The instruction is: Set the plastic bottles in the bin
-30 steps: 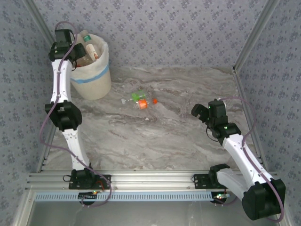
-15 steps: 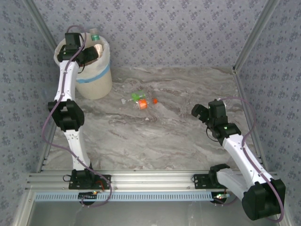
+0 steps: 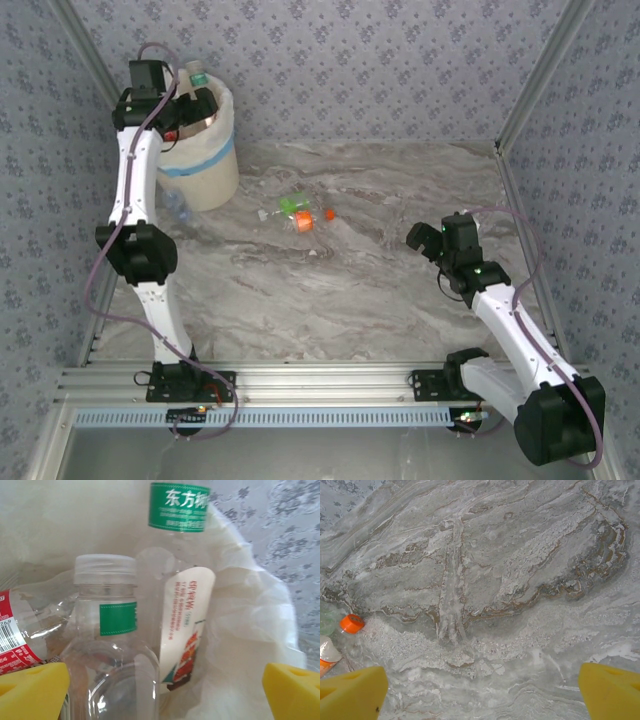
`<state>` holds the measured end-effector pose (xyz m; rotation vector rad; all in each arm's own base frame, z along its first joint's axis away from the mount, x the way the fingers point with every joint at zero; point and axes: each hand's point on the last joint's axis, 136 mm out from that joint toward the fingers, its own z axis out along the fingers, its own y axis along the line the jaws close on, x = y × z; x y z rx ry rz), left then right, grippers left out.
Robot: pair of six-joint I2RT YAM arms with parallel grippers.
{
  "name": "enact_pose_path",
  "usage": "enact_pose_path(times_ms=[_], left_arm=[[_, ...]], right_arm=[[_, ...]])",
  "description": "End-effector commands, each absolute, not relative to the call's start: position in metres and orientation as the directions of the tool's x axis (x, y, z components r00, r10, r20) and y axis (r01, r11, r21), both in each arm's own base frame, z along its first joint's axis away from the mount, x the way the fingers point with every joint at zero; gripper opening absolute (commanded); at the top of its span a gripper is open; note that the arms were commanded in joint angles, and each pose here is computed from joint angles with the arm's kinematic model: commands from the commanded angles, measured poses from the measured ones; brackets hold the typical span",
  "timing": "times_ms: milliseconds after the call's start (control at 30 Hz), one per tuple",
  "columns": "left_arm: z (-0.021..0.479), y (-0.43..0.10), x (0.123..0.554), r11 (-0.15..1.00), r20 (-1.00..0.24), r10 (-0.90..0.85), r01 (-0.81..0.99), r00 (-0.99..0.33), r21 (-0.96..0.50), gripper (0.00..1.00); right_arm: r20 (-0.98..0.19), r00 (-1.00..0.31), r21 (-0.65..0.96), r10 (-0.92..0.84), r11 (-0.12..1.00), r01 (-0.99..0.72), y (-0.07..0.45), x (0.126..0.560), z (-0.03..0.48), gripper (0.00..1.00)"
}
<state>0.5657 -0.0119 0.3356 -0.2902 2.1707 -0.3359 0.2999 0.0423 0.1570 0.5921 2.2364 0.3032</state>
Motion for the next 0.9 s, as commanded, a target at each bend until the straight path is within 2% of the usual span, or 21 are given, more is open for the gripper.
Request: enact_pose_path(times_ms=[0,167,267,433,600,767,867], left_arm=[[0.412,-0.023,0.53,0.928,-0.824,-0.324,0.012,-0.465,-0.372,1.0],[0.438,-0.017,0.492,0.923,-0.865,-0.358,0.004,-0.352,-0.384,1.0],[0.422,-0.008,0.466,0.909,-0.851,-0.408,-0.054,-0.331,-0.414,0.99],[0.368,-0.002,0.426,0.866,-0.756,-0.498,-0.195,-0.424,-0.461,1.0],[0.3,0.044,0.359,0.805,-0.732,-0.555,-0.476,-0.395,-0.353,0.99],[0.208,0.009,0.326,0.808,-0.592,-0.589,-0.416,-0.551,-0.416,0.99],[0.146,-0.002,0.309,0.803,-0.479,-0.596,-0.461,-0.645,-0.378,0.99]], right_arm=[[-0.637,-0.57,0.407,0.519,0.854,0.323,0.043,0.302,0.16,1.0],[-0.636,-0.571,0.406,0.519,0.854,0.325,0.043,0.304,0.158,1.0],[-0.636,-0.573,0.404,0.517,0.856,0.323,0.044,0.307,0.158,1.0],[-0.627,-0.59,0.407,0.509,0.859,0.309,0.05,0.314,0.157,1.0],[-0.622,-0.6,0.407,0.503,0.862,0.302,0.055,0.318,0.155,1.0],[-0.617,-0.611,0.398,0.496,0.867,0.301,0.057,0.321,0.15,1.0],[-0.613,-0.621,0.396,0.488,0.87,0.293,0.06,0.325,0.148,1.0]])
